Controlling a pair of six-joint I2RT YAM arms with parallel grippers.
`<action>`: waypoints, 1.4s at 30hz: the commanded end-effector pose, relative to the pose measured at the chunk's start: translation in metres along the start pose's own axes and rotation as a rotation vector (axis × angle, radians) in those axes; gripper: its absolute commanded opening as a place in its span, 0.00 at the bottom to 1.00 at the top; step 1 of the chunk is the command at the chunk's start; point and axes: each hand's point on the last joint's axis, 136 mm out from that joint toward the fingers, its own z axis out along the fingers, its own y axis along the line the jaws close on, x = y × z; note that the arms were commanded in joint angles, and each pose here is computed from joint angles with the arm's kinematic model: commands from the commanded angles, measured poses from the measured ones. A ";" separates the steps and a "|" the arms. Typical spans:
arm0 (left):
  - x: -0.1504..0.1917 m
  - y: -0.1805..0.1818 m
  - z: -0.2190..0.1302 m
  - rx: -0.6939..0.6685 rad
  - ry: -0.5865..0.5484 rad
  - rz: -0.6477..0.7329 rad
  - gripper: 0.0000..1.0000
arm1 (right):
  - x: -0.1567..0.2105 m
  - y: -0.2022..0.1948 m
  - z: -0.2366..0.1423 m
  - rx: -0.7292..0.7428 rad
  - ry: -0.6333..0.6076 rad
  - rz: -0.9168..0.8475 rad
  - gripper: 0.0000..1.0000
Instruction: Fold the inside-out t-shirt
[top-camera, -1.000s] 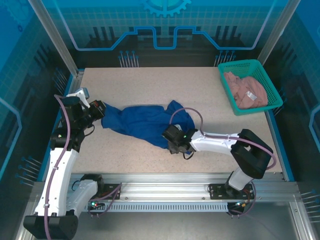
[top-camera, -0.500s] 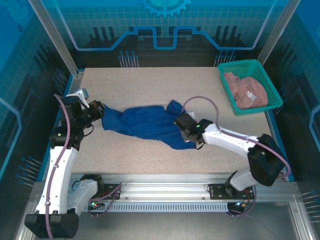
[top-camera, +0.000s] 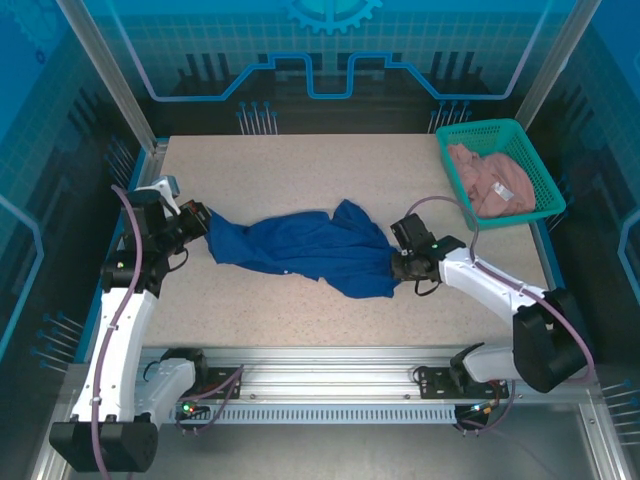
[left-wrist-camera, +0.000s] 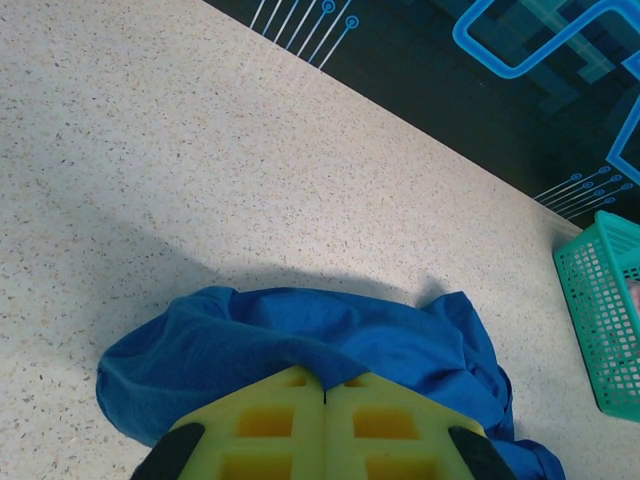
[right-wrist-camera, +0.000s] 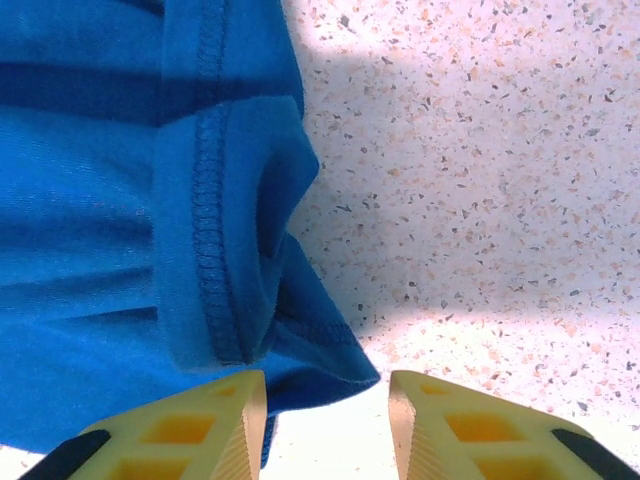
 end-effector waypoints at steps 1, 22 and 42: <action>-0.006 -0.006 -0.004 0.030 -0.008 0.014 0.00 | 0.010 0.001 -0.003 -0.025 0.021 -0.006 0.41; -0.008 -0.005 -0.008 0.021 -0.017 0.019 0.00 | -0.032 -0.023 0.021 0.182 -0.030 -0.037 0.35; -0.009 -0.002 -0.006 0.023 -0.015 0.003 0.00 | -0.014 -0.032 0.022 -0.109 0.012 0.099 0.46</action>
